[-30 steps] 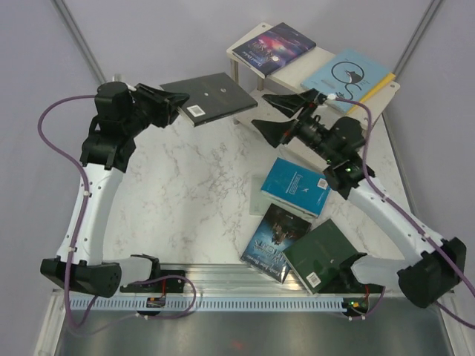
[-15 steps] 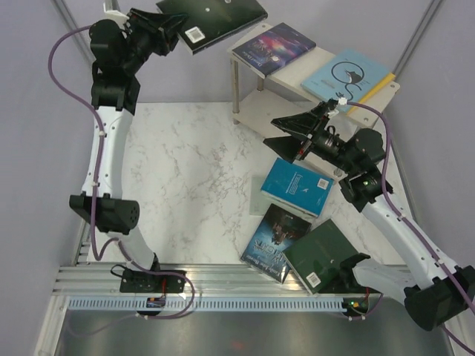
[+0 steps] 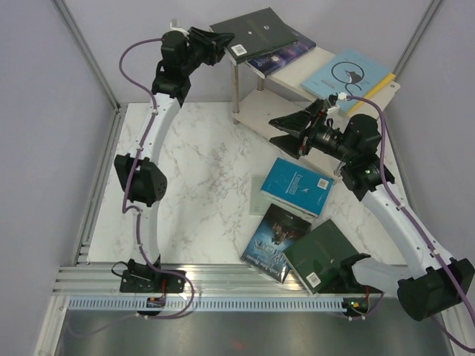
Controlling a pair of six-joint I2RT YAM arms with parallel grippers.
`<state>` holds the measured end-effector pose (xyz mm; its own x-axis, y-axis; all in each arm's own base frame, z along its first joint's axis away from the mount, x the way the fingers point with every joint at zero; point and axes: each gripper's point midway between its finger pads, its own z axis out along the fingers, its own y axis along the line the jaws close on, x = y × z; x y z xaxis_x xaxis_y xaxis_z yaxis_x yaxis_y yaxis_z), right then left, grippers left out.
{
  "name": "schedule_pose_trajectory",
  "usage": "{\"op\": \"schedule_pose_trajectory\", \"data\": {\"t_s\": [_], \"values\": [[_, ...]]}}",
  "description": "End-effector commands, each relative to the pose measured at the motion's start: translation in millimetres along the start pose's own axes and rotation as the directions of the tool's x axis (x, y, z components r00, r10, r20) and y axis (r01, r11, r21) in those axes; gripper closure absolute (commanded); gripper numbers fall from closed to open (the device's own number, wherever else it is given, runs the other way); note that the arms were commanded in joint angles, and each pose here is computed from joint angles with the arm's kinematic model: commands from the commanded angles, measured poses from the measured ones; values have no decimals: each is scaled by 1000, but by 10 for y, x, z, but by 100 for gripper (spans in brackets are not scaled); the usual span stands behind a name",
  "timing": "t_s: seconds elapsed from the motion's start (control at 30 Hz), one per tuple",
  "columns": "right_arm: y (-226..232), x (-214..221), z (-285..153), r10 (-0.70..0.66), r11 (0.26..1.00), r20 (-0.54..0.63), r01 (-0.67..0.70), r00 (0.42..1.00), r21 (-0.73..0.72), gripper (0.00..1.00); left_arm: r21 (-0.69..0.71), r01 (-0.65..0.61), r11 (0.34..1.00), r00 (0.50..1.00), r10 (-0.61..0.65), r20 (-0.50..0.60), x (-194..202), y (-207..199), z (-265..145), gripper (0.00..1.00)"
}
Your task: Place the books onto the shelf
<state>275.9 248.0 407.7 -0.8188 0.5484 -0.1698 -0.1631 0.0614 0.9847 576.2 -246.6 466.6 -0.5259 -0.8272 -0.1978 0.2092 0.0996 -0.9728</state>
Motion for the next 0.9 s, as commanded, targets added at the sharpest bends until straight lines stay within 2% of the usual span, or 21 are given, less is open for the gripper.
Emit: {"op": "schedule_pose_trajectory", "data": {"t_s": [0.0,0.13,0.3,0.37,0.47,0.5,0.57,0.7,0.77,0.87], "values": [[31,-54,-89,-51,999,6,50,999,13,12,250,-97,963,991,71,109,33,-885,-56,98],[-11,-170,-201,-59,997,42,57,997,45,12,217,-114,969,978,72,194,68,-765,104,98],[-65,-263,-309,-54,997,65,49,996,66,13,197,-80,977,980,41,195,169,-544,291,98],[-74,-324,-358,-56,996,82,51,995,71,13,185,-68,980,981,31,194,205,-483,328,94],[-83,-401,-417,-55,996,100,47,993,75,13,154,-69,986,981,39,188,276,-382,371,79],[-101,-413,-426,-50,996,99,43,994,79,13,131,-75,988,981,50,187,288,-329,378,68],[-109,-453,-445,-51,996,108,42,993,81,13,104,-88,991,978,66,199,274,-315,353,61],[-137,-483,-449,-47,996,109,38,993,86,13,38,-136,990,969,125,211,251,-233,298,35],[-160,-496,-448,-44,995,108,34,993,90,13,12,-168,986,965,162,206,256,-195,283,31],[-197,-508,-436,-39,995,104,29,994,96,13,-23,-213,977,957,213,197,262,-137,262,19]]}}
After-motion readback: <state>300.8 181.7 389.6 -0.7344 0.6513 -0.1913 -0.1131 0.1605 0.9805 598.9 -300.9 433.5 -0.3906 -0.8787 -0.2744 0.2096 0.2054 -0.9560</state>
